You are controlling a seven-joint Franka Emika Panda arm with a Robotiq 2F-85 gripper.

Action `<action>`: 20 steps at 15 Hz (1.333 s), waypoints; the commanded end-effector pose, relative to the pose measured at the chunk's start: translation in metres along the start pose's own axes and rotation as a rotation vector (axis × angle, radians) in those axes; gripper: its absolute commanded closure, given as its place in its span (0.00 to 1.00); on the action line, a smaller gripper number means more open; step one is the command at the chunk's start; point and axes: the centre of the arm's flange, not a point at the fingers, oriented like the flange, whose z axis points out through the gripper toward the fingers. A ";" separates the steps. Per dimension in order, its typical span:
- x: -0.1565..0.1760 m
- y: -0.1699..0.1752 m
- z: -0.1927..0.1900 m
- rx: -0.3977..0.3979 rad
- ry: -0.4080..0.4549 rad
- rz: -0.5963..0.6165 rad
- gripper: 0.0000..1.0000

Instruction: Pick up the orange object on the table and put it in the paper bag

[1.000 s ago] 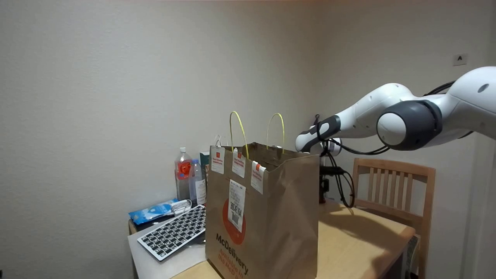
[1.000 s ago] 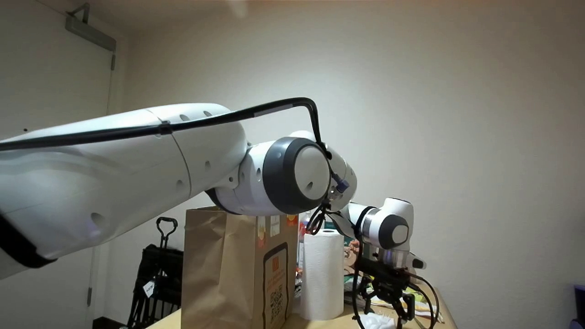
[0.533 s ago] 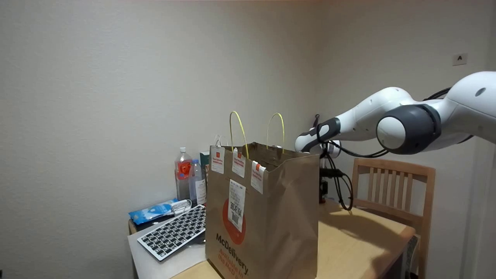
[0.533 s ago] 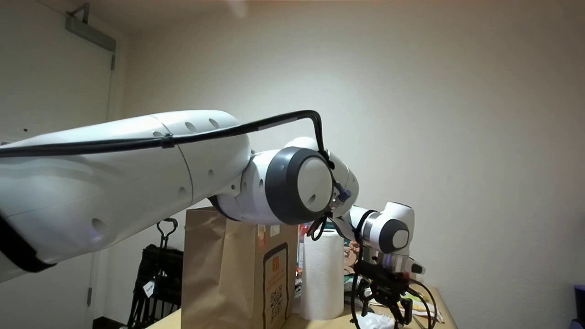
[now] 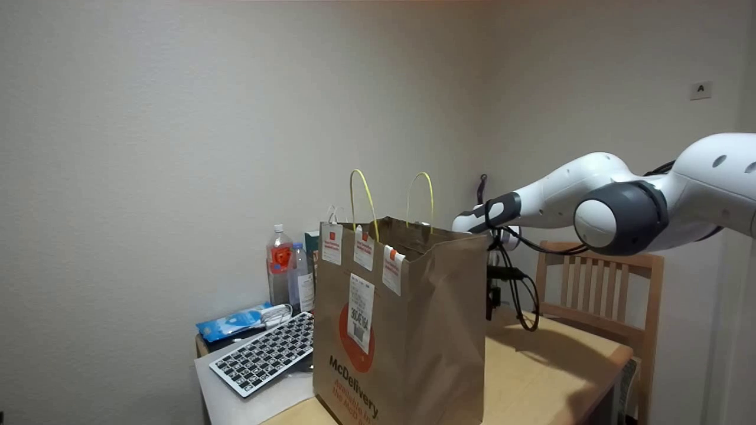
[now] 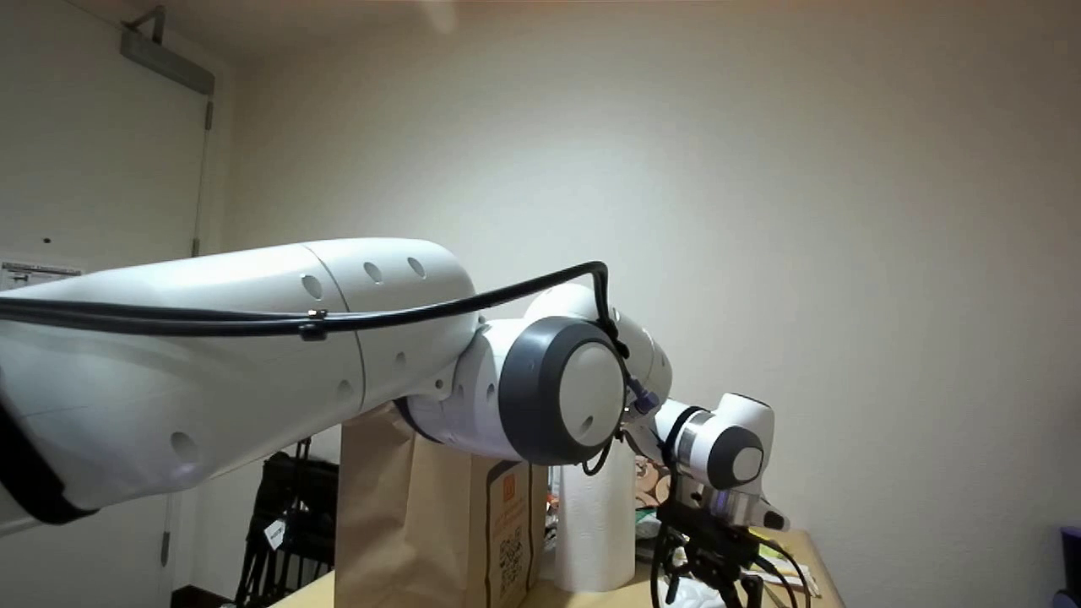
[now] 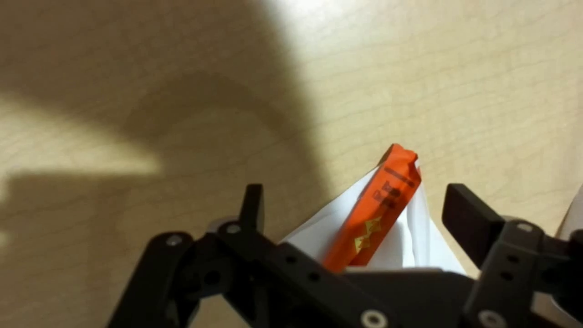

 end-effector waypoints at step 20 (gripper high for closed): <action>0.021 -0.019 -0.001 -0.219 0.235 0.436 0.00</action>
